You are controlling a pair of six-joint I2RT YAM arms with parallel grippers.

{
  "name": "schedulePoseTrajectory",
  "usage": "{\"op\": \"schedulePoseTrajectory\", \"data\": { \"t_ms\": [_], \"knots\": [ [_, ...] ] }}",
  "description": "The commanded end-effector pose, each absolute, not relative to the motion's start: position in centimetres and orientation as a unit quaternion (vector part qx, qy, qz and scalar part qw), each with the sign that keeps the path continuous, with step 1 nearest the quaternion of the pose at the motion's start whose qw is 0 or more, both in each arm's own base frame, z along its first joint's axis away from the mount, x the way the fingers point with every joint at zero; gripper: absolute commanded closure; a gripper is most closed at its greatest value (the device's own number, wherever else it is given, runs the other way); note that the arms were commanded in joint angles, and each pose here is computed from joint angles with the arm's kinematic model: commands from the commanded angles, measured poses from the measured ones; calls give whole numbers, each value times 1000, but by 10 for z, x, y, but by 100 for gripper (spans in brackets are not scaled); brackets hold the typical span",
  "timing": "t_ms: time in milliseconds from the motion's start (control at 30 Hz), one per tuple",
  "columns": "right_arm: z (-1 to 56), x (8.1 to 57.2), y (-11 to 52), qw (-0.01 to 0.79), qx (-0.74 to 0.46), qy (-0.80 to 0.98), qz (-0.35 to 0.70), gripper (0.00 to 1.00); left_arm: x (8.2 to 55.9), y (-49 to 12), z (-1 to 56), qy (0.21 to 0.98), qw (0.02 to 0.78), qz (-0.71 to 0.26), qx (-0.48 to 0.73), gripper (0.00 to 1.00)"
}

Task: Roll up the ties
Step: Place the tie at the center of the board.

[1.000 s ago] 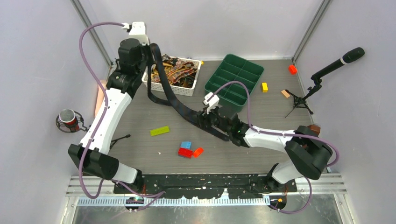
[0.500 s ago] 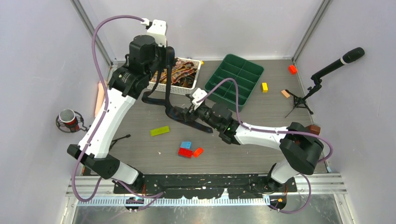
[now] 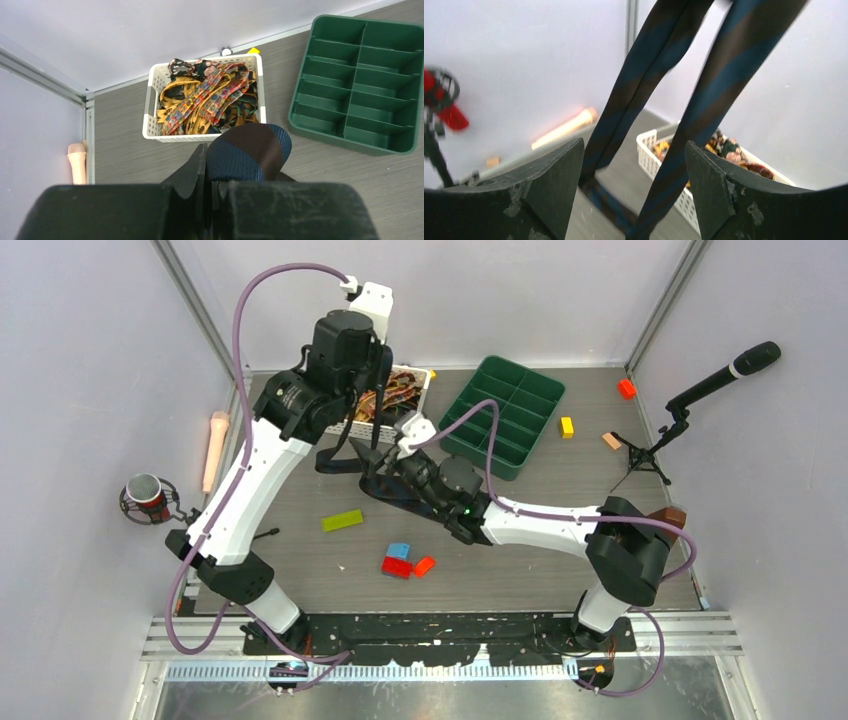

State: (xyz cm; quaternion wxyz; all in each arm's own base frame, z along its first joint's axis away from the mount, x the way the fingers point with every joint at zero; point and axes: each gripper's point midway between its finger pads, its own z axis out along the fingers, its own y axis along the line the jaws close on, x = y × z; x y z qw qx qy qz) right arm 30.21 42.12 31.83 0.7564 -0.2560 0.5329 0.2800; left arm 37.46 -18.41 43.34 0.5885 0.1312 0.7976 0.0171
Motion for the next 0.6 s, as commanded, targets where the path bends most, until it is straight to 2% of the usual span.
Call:
{"op": "schedulePoseTrajectory", "data": {
  "t_ms": [0, 367, 567],
  "knots": [
    [391, 314, 403, 796, -142, 505, 303, 21, 368, -171, 440, 799, 591, 33, 111, 100],
    [395, 340, 405, 799, -98, 533, 260, 29, 362, -169, 437, 800, 590, 27, 106, 100],
    [396, 360, 397, 812, -54, 542, 209, 39, 359, -163, 436, 802, 588, 33, 101, 100]
  ]
}}
